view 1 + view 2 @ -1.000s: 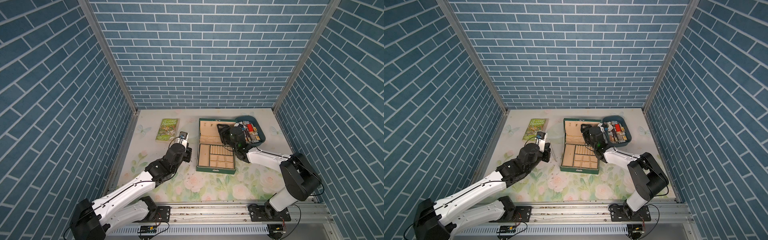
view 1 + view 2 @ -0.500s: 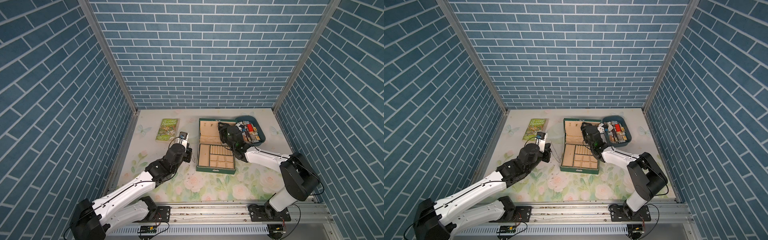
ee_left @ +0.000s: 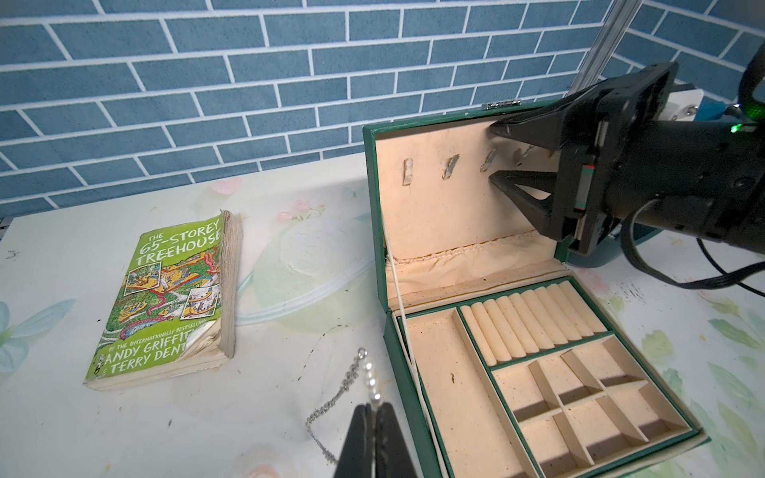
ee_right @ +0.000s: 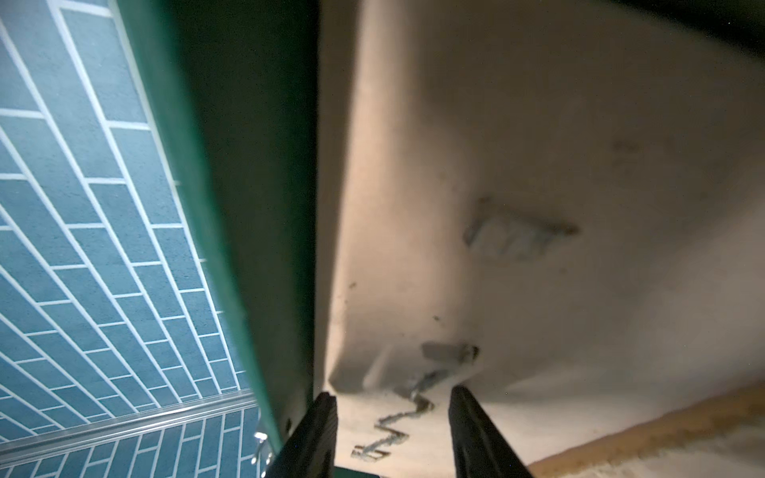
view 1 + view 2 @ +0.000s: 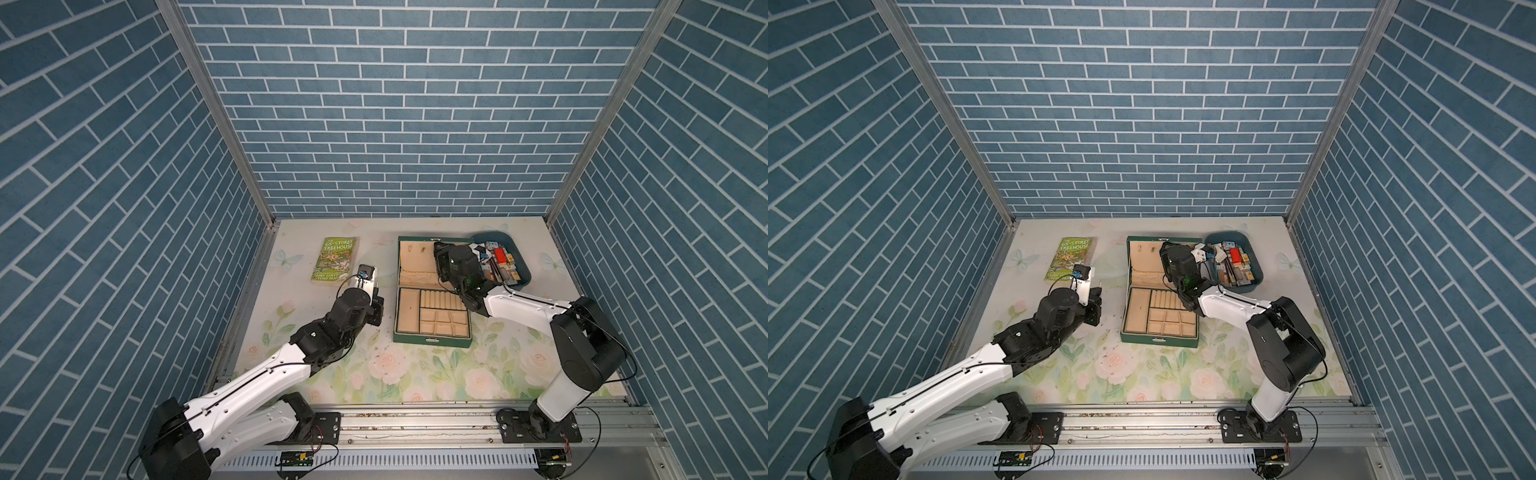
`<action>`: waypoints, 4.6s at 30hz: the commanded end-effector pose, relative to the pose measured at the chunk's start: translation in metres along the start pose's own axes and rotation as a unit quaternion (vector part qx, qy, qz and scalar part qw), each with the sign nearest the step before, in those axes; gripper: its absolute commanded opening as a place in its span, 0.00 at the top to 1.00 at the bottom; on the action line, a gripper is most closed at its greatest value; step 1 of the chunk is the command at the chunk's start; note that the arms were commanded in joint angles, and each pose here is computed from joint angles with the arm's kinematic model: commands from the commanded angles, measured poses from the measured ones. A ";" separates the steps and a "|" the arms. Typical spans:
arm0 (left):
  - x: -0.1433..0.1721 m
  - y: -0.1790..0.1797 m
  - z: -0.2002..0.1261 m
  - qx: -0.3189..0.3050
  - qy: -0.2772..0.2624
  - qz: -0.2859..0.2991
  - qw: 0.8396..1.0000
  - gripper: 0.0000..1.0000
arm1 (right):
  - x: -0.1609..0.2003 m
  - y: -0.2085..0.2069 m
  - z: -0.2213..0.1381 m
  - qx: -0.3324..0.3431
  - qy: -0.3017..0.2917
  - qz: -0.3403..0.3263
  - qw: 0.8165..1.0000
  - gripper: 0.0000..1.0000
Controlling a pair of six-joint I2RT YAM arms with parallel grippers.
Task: Put jewelry chain into jewelry box
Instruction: Open the fastener on the jewelry box, then hang the necklace on the jewelry box clasp.
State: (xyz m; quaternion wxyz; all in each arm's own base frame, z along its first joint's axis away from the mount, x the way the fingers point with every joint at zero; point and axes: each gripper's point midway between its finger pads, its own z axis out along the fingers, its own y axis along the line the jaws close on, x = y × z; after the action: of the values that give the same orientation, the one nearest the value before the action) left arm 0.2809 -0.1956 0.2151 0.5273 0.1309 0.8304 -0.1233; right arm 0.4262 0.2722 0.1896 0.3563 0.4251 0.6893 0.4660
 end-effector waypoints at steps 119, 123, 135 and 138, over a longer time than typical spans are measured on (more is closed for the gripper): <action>-0.010 0.004 -0.011 -0.007 -0.012 -0.007 1.000 1.00 | -0.012 0.052 -0.083 -0.030 0.076 -0.258 0.963 0.39; -0.017 0.005 -0.015 -0.009 -0.015 -0.006 1.000 1.00 | -0.002 0.044 -0.096 -0.024 0.120 -0.403 0.907 0.36; -0.062 -0.007 -0.040 0.027 -0.031 0.015 0.999 1.00 | 0.038 0.003 -0.168 -0.202 0.148 -0.572 0.781 0.32; -0.078 -0.013 -0.050 0.044 -0.047 0.032 0.997 1.00 | 0.054 -0.006 -0.183 -0.252 0.149 -0.568 0.769 0.32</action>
State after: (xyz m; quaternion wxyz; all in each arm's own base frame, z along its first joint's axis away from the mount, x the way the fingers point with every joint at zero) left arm 0.2740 -0.1952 0.2930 0.5593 0.1415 0.8036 -0.1465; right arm 0.2577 0.2457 0.2071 0.4873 -0.1686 0.7763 0.3624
